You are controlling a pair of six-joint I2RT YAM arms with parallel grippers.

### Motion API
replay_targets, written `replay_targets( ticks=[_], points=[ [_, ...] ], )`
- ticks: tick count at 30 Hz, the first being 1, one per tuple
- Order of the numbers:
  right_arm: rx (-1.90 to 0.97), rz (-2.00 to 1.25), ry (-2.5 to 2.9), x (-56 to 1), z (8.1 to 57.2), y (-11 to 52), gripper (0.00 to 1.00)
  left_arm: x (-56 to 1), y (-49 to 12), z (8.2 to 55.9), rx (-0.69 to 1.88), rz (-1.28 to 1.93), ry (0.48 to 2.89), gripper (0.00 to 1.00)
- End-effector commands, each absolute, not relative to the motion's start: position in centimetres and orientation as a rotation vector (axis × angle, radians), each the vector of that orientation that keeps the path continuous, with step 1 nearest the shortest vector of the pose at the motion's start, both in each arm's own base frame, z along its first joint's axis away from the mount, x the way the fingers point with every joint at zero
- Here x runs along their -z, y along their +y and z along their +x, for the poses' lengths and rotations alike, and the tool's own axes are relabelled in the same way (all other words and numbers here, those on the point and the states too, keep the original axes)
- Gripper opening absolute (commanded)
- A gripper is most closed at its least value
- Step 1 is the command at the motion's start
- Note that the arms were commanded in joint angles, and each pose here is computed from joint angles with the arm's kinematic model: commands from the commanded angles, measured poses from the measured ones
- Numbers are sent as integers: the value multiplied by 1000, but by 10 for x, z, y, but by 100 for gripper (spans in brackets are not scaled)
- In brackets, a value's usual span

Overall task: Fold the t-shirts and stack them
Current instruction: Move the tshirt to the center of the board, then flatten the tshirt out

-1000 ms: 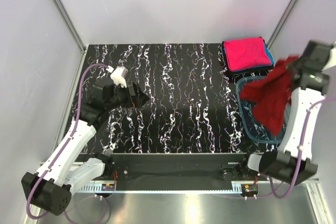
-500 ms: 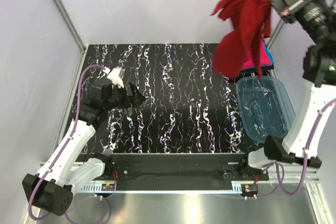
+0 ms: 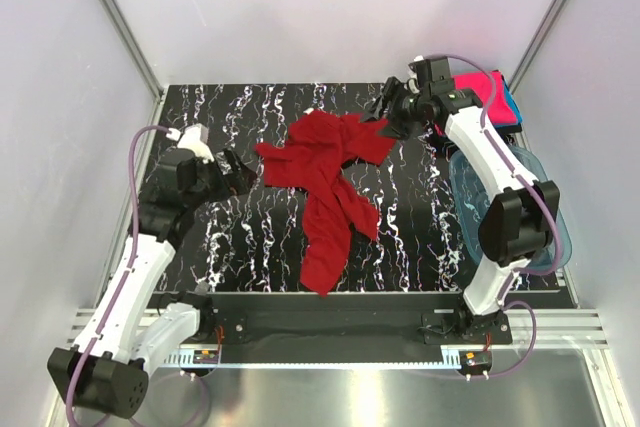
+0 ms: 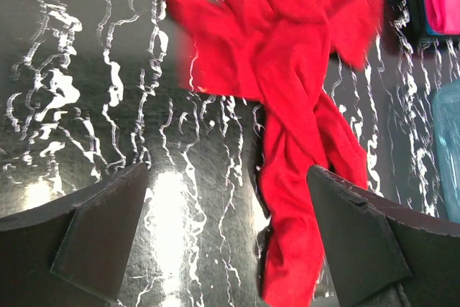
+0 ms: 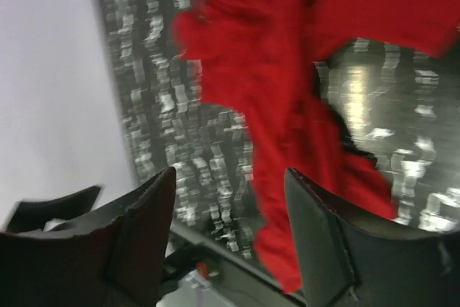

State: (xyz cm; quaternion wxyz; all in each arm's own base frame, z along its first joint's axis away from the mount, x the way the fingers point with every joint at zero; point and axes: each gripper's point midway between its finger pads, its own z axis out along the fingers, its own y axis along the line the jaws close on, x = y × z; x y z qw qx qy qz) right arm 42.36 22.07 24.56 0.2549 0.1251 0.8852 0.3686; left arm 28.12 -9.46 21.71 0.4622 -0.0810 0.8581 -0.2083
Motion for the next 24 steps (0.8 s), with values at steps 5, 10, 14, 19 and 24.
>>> replay_targets(
  ticks=[5, 10, 14, 19, 24],
  points=[
    [-611, 241, 2314, -268, 411, 162, 72, -176, -146, 272, 712, -46, 2299, 99],
    [-549, 265, 2413, -222, 413, 158, 70, -139, -171, 278, 750, -75, 2435, 99],
    [-484, 336, 2411, -198, 437, 154, 63, -136, -160, 313, 632, -186, 2450, 96],
    [-390, 337, 2359, -179, 503, 149, 53, -134, -131, 362, 629, -406, 2434, 88],
    [-342, 372, 2392, -135, 546, 135, 50, -137, -179, 349, 777, -171, 2493, 84]
  ],
)
